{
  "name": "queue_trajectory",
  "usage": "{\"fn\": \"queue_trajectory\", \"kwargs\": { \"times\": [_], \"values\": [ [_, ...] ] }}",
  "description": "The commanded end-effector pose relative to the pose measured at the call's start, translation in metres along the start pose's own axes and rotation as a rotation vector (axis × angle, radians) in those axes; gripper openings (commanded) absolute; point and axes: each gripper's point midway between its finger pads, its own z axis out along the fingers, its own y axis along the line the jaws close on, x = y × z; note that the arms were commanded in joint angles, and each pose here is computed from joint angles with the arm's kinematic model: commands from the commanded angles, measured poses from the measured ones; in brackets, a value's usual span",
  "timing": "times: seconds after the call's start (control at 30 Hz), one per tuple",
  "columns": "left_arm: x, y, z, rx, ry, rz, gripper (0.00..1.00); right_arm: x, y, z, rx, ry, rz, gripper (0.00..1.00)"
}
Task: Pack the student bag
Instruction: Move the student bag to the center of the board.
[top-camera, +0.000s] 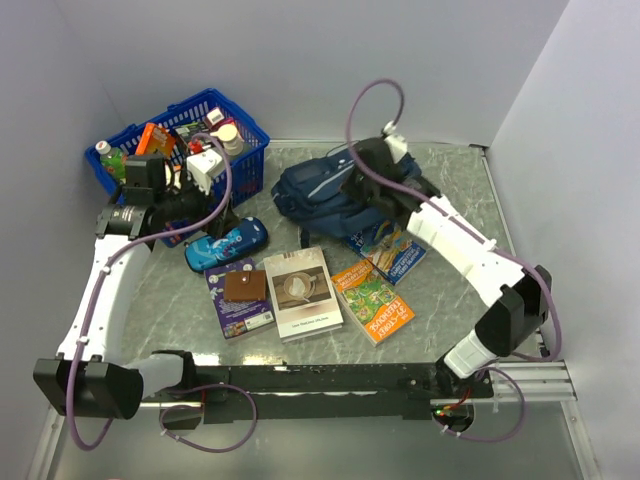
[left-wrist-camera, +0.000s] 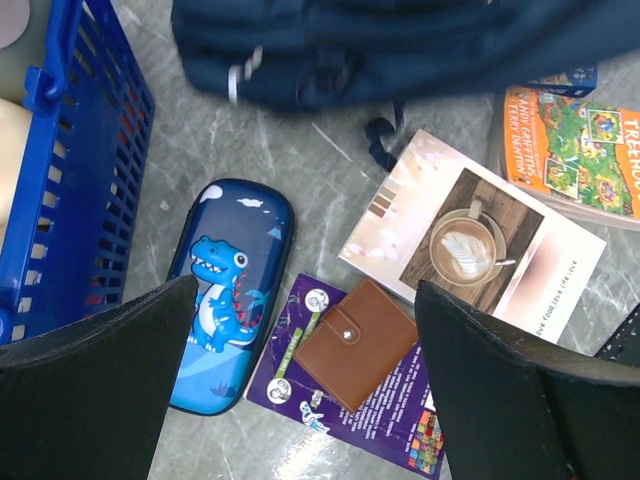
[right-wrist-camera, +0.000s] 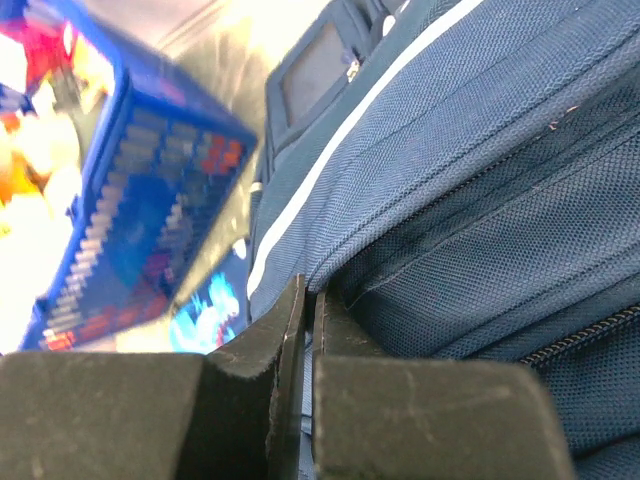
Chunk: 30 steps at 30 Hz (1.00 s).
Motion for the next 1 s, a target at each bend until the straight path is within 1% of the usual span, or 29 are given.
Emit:
{"fn": "queue_trajectory", "kwargs": {
  "times": [0.0, 0.03, 0.07, 0.1, 0.13, 0.23, 0.27, 0.3, 0.33, 0.37, 0.4, 0.43, 0.47, 0.53, 0.57, 0.63, 0.67, 0.7, 0.73, 0.77, 0.8, 0.83, 0.87, 0.9, 0.93, 0.97],
  "values": [
    [-0.014, -0.014, -0.007, 0.052, -0.058, 0.063, 0.96, 0.013, 0.016, -0.050, -0.030, -0.078, -0.003, 0.00],
    [-0.016, -0.018, -0.007, 0.074, -0.062, 0.069, 0.96, 0.033, 0.020, -0.057, -0.037, -0.053, 0.009, 0.00],
    [-0.013, -0.022, -0.007, 0.088, -0.048, 0.068, 0.96, 0.041, 0.015, -0.062, -0.029, -0.042, 0.012, 0.00],
    [-0.012, -0.027, -0.007, 0.109, -0.045, 0.089, 0.96, 0.059, 0.005, -0.060, -0.002, -0.010, -0.004, 0.00],
    [-0.012, -0.032, -0.007, 0.132, -0.046, 0.098, 0.96, 0.078, 0.008, -0.067, -0.010, 0.027, -0.008, 0.00],
    [-0.009, -0.046, -0.004, 0.184, -0.042, 0.135, 0.96, 0.119, -0.001, -0.073, 0.026, 0.119, -0.080, 0.00],
    [-0.009, -0.049, -0.002, 0.194, -0.043, 0.140, 0.96, 0.138, 0.002, -0.076, 0.015, 0.161, -0.121, 0.07],
    [-0.009, -0.057, 0.000, 0.222, -0.040, 0.159, 0.96, 0.149, 0.002, -0.078, 0.007, 0.198, -0.153, 0.17],
    [-0.009, -0.060, 0.004, 0.237, -0.030, 0.161, 0.96, 0.156, 0.001, -0.080, 0.004, 0.219, -0.203, 0.30],
    [-0.008, -0.062, 0.006, 0.245, -0.020, 0.164, 0.96, 0.162, 0.004, -0.083, -0.002, 0.237, -0.242, 0.52],
    [-0.005, -0.070, 0.010, 0.273, 0.003, 0.166, 0.96, 0.162, 0.002, -0.085, 0.005, 0.238, -0.265, 0.62],
    [-0.004, -0.072, 0.014, 0.285, 0.019, 0.169, 0.96, 0.162, -0.006, -0.088, 0.023, 0.249, -0.312, 0.68],
    [-0.001, -0.071, 0.017, 0.275, 0.039, 0.171, 0.97, 0.156, -0.011, -0.093, 0.023, 0.237, -0.320, 0.76],
    [0.005, -0.081, 0.024, 0.298, 0.066, 0.186, 0.96, 0.136, -0.020, -0.098, 0.025, 0.172, -0.334, 0.78],
    [0.006, -0.083, 0.026, 0.293, 0.069, 0.191, 0.97, 0.125, -0.028, -0.108, 0.000, 0.140, -0.322, 0.78],
    [0.006, -0.090, 0.032, 0.297, 0.078, 0.194, 0.96, 0.097, -0.039, -0.107, -0.022, 0.072, -0.271, 0.78],
    [0.007, -0.093, 0.036, 0.297, 0.084, 0.196, 0.97, 0.087, -0.059, -0.109, -0.013, 0.052, -0.239, 0.77],
    [0.006, -0.101, 0.040, 0.305, 0.091, 0.197, 0.96, 0.065, -0.082, -0.099, 0.041, 0.012, -0.174, 0.76],
    [0.005, -0.105, 0.045, 0.309, 0.092, 0.204, 0.96, 0.052, -0.094, -0.099, 0.042, -0.012, -0.130, 0.76],
    [0.004, -0.109, 0.048, 0.312, 0.092, 0.215, 0.96, 0.055, -0.108, -0.089, 0.054, 0.007, -0.111, 0.74],
    [0.003, -0.123, 0.053, 0.335, 0.095, 0.246, 0.96, 0.051, -0.117, -0.084, 0.070, 0.004, -0.101, 0.73],
    [0.005, -0.124, 0.059, 0.318, 0.112, 0.265, 0.96, 0.040, -0.138, -0.072, 0.130, -0.006, -0.067, 0.72],
    [0.004, -0.139, 0.065, 0.342, 0.111, 0.311, 0.96, 0.041, -0.144, -0.065, 0.143, 0.014, -0.061, 0.71],
    [0.003, -0.145, 0.073, 0.344, 0.118, 0.337, 0.96, 0.039, -0.150, -0.058, 0.171, 0.021, -0.051, 0.70],
    [0.002, -0.144, 0.079, 0.306, 0.128, 0.371, 0.96, 0.038, -0.162, -0.047, 0.216, 0.040, -0.036, 0.68],
    [-0.004, -0.158, 0.087, 0.319, 0.105, 0.426, 0.96, 0.038, -0.160, -0.041, 0.203, 0.057, -0.021, 0.67]
  ]
}}
